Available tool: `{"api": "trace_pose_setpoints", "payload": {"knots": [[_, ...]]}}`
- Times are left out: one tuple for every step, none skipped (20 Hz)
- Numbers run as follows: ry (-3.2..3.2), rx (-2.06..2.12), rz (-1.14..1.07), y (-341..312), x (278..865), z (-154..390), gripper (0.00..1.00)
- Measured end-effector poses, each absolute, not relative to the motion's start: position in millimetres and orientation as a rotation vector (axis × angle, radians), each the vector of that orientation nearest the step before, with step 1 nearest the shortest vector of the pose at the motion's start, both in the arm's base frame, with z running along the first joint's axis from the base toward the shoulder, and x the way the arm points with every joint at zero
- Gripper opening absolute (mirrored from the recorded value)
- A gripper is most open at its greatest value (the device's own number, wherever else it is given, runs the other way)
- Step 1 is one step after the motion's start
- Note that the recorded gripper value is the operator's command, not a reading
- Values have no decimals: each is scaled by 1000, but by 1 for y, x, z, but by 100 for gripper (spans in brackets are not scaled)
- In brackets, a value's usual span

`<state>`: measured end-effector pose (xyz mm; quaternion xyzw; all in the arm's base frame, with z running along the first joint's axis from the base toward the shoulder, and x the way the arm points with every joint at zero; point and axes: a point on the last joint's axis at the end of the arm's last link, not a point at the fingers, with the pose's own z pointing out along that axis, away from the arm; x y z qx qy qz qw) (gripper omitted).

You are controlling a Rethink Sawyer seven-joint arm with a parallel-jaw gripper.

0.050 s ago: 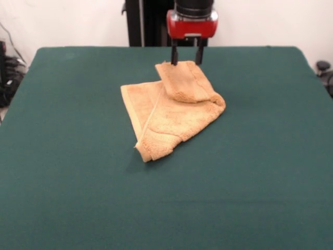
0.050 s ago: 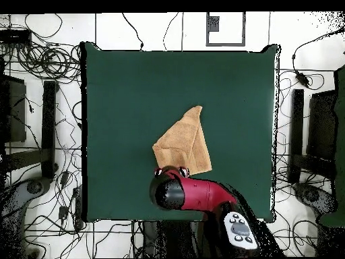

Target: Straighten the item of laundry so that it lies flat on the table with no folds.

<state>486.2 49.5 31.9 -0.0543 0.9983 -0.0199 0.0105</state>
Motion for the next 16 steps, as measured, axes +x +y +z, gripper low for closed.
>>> {"api": "trace_pose_setpoints", "payload": {"knots": [[3118,-169,-61,49,487,30,100],[3120,-169,-61,49,488,29,100],[3121,-169,-61,49,489,27,100],[3123,-170,-61,49,489,26,100],[3127,-169,-60,48,490,25,100],[3130,-170,-60,48,491,24,100],[3132,-169,-60,48,491,24,100],[3134,-169,-60,48,491,23,100],[3138,-169,-60,48,492,24,100],[3140,-170,-61,47,493,24,100],[3141,-171,-62,47,493,24,100],[3141,-177,-66,48,495,24,100],[3141,-178,-67,49,495,24,100],[3141,-182,-69,49,496,23,100],[3140,-185,-71,50,496,22,100],[3141,-187,-72,51,497,22,100]]}}
